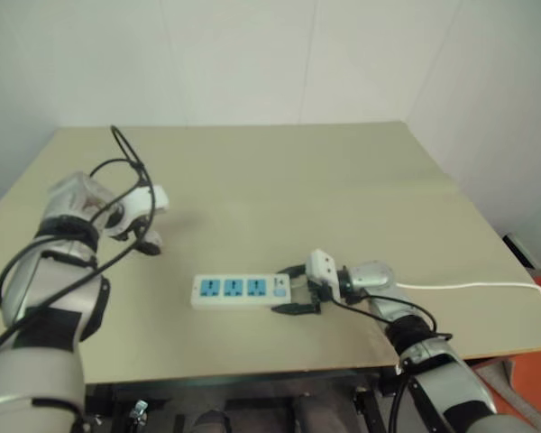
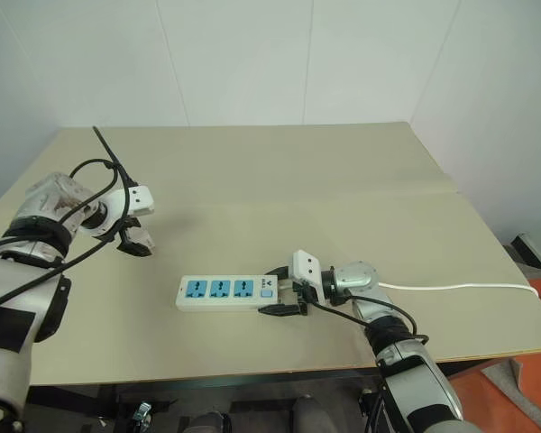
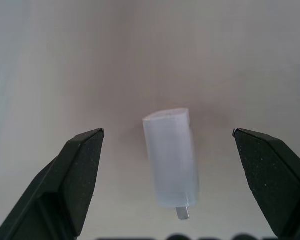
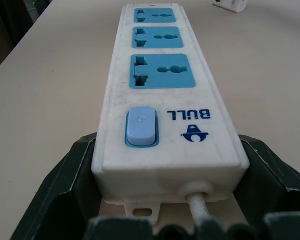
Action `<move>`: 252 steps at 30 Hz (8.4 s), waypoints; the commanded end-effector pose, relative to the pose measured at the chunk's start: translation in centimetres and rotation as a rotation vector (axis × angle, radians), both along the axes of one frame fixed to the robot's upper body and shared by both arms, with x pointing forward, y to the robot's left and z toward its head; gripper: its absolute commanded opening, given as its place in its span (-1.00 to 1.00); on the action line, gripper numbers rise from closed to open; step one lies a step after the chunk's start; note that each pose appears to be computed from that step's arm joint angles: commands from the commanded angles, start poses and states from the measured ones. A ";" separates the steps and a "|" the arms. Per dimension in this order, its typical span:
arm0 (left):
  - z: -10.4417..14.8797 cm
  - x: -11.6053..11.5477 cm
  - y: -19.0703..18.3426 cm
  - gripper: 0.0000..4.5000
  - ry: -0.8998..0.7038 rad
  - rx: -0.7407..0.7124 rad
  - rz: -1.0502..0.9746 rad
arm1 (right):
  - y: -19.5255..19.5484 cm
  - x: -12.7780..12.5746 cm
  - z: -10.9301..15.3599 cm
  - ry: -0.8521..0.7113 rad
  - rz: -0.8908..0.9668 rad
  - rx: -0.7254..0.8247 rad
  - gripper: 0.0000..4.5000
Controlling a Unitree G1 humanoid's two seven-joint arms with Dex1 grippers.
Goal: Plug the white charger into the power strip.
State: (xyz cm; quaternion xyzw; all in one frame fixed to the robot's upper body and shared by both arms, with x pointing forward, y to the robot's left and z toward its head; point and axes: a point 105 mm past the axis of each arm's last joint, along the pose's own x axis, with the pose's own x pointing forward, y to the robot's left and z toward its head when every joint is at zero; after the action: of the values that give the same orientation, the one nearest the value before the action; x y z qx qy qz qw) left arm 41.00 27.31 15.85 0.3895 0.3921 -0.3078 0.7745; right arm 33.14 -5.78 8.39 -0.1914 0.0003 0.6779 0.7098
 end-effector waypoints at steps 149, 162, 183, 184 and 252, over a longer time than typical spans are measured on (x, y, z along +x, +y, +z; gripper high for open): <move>-3.6 -8.5 -18.8 -0.55 -0.061 -1.164 -0.706 | -1.3 -0.5 -2.0 0.054 -0.129 -0.049 0.52; -4.4 -8.2 -16.8 -0.55 -0.063 -1.103 -0.671 | -1.4 -0.4 -2.0 0.053 -0.124 -0.056 0.52; -6.5 -8.7 -18.6 -0.55 0.037 -0.931 -0.764 | -1.4 -0.3 -2.0 0.049 -0.140 -0.050 0.52; -6.7 -8.7 -18.6 -0.55 0.037 -0.921 -0.763 | -1.4 -0.3 -2.0 0.049 -0.141 -0.050 0.52; 0.9 -7.9 -15.0 1.00 -0.198 -1.003 -0.784 | -2.3 0.1 0.9 -0.012 -0.162 0.011 0.97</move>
State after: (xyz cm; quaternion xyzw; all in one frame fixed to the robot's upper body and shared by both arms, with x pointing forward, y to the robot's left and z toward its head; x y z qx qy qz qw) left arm 33.27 12.04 14.44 0.1083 -0.0025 -0.6744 0.7304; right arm 33.01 -7.16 7.99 -0.1876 0.0236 0.6288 0.7543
